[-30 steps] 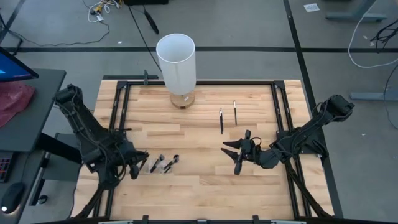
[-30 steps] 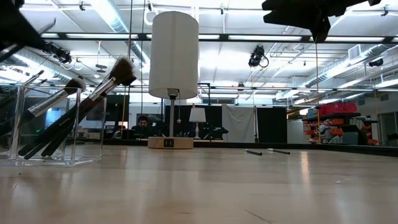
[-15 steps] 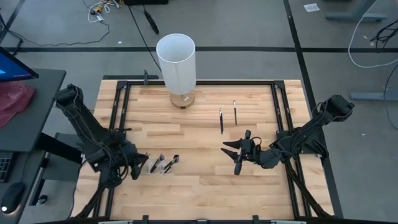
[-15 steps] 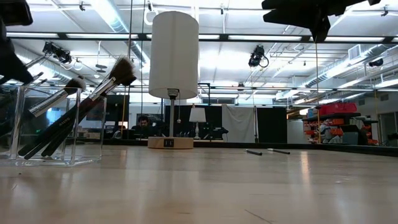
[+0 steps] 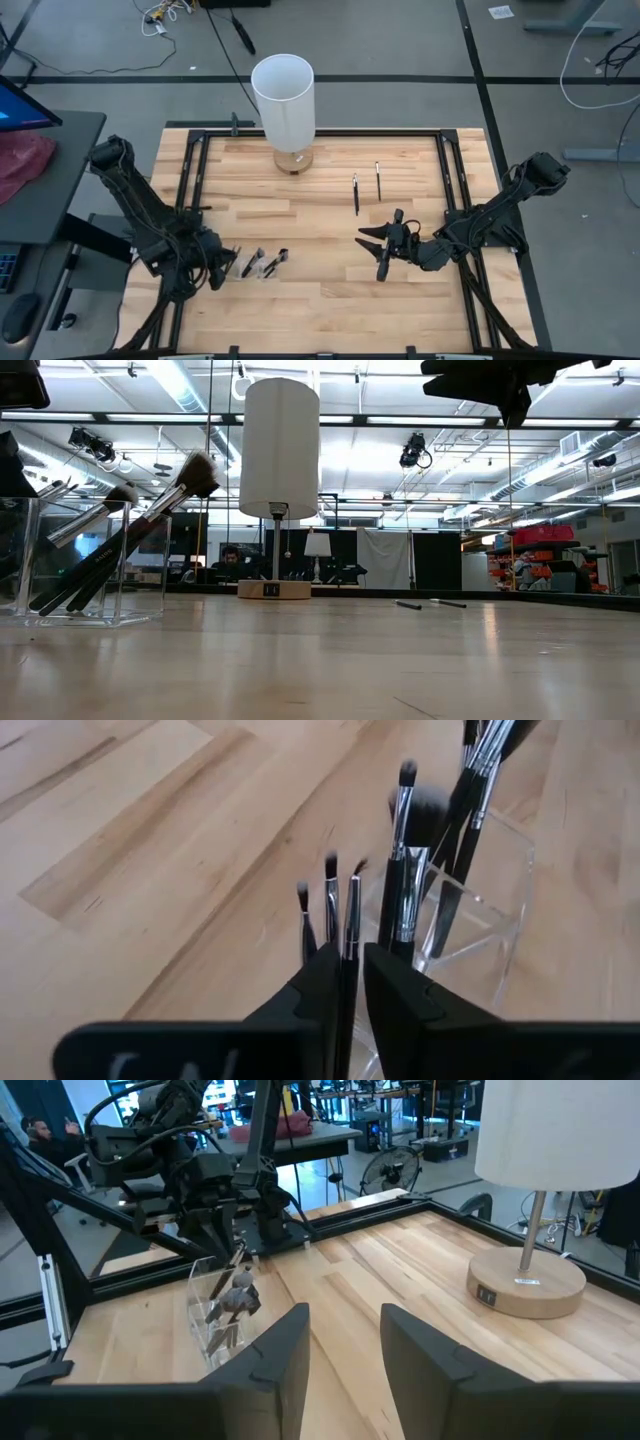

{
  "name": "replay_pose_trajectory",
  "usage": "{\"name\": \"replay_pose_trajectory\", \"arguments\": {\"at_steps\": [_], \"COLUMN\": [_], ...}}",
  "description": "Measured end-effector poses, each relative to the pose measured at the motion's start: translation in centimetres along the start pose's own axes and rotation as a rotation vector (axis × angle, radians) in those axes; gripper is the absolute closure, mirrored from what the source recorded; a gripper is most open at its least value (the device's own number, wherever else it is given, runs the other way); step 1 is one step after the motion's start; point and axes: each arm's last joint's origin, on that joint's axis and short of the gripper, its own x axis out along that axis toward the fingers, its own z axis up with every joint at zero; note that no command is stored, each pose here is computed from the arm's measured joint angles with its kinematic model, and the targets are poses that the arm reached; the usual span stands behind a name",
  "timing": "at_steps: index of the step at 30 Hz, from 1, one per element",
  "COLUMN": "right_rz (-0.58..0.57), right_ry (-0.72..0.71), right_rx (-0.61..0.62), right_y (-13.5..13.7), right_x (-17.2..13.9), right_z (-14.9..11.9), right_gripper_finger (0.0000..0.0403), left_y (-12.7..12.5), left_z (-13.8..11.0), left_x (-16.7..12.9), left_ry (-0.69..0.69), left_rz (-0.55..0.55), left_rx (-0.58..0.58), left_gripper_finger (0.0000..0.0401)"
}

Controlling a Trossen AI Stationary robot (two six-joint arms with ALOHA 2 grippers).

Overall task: Put items in baskets/containers
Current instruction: Put the liner brush in the transparent organizer, then put the foundation brush in the transparent organizer

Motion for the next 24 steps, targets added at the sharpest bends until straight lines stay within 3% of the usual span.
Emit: {"name": "replay_pose_trajectory", "arguments": {"at_steps": [9, 17, 24], "right_rz": [0.000, 0.000, -0.011], "right_ry": [0.000, 0.001, 0.027], "right_rx": [0.000, -0.001, -0.036], "right_y": [0.0, 0.0, -0.2], "right_x": [0.0, 0.0, 0.0], "right_z": [0.0, 0.0, -0.4], "right_gripper_finger": [0.0278, 0.0278, 0.0278], "left_y": [-0.2, -2.3, -4.5], "left_z": [0.2, 2.3, 5.5], "left_x": [-0.2, -2.1, -3.1], "left_ry": [0.010, 0.033, -0.142], "left_rz": [0.002, -0.045, -0.086], "left_rx": [0.004, 0.042, 0.132], "left_gripper_finger": [0.0290, 0.0259, 0.0264]}}
